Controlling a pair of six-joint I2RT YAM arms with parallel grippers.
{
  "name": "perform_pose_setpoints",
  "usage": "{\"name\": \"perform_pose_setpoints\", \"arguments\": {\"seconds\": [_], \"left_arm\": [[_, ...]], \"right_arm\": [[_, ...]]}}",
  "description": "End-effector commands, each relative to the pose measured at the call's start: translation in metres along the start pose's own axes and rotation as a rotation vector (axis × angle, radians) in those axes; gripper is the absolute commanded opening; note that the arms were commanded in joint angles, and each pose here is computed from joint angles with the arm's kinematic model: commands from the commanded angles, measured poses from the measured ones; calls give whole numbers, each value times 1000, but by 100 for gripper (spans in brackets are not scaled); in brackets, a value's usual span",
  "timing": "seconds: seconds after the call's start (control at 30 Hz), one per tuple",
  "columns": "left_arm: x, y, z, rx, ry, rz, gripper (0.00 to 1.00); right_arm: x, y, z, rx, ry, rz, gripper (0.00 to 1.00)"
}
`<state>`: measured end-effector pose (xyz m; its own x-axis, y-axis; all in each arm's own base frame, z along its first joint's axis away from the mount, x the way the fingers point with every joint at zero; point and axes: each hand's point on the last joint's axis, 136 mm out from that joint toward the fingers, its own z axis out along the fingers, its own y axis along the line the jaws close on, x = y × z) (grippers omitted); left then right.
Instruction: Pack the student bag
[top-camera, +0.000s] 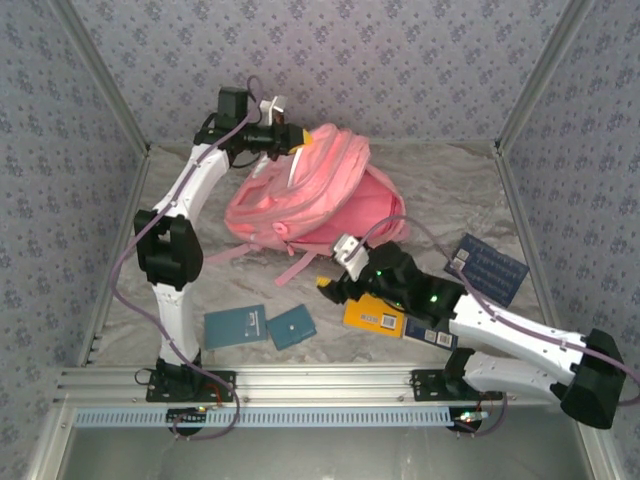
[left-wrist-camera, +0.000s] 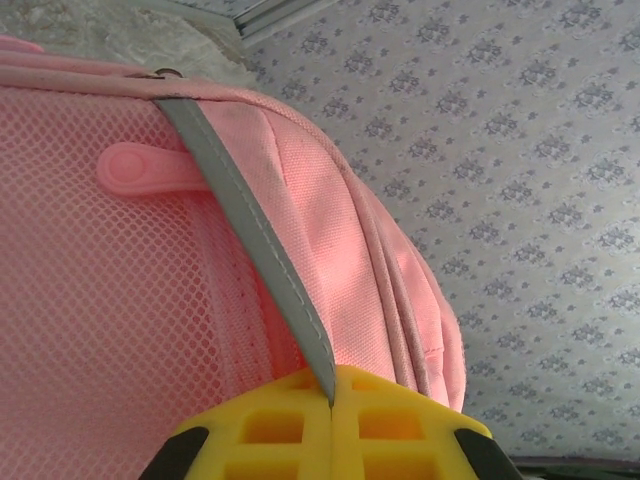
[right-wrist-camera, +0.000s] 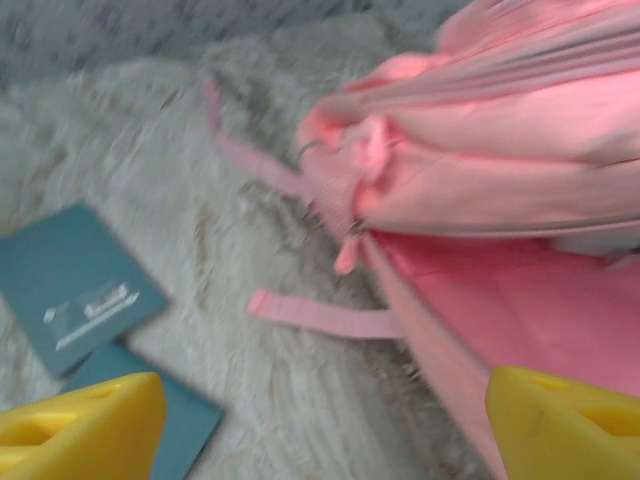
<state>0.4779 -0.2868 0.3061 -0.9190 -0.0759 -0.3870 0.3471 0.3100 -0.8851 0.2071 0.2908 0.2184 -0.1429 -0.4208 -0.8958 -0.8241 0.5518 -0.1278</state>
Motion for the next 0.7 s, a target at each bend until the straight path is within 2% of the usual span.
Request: {"name": "perform_pose_setpoints", "arguments": {"seconds": [0.0,0.17,0.4,0.67], "left_arm": [[-11,-8,-9,-36,-46,61,0],[-8,-8,-7,-108,-71,59,0],[-2,1,-10,-167,-87,47,0],[-4,12,-11,-161,-108,-7,0]], "right_arm": [[11,18,12,-68,37,-74,85],[25,45,40,-175,82,-90,85],[43,97,86,-401,134,-133,88],[59,140,136,-509,174,-217,92]]}}
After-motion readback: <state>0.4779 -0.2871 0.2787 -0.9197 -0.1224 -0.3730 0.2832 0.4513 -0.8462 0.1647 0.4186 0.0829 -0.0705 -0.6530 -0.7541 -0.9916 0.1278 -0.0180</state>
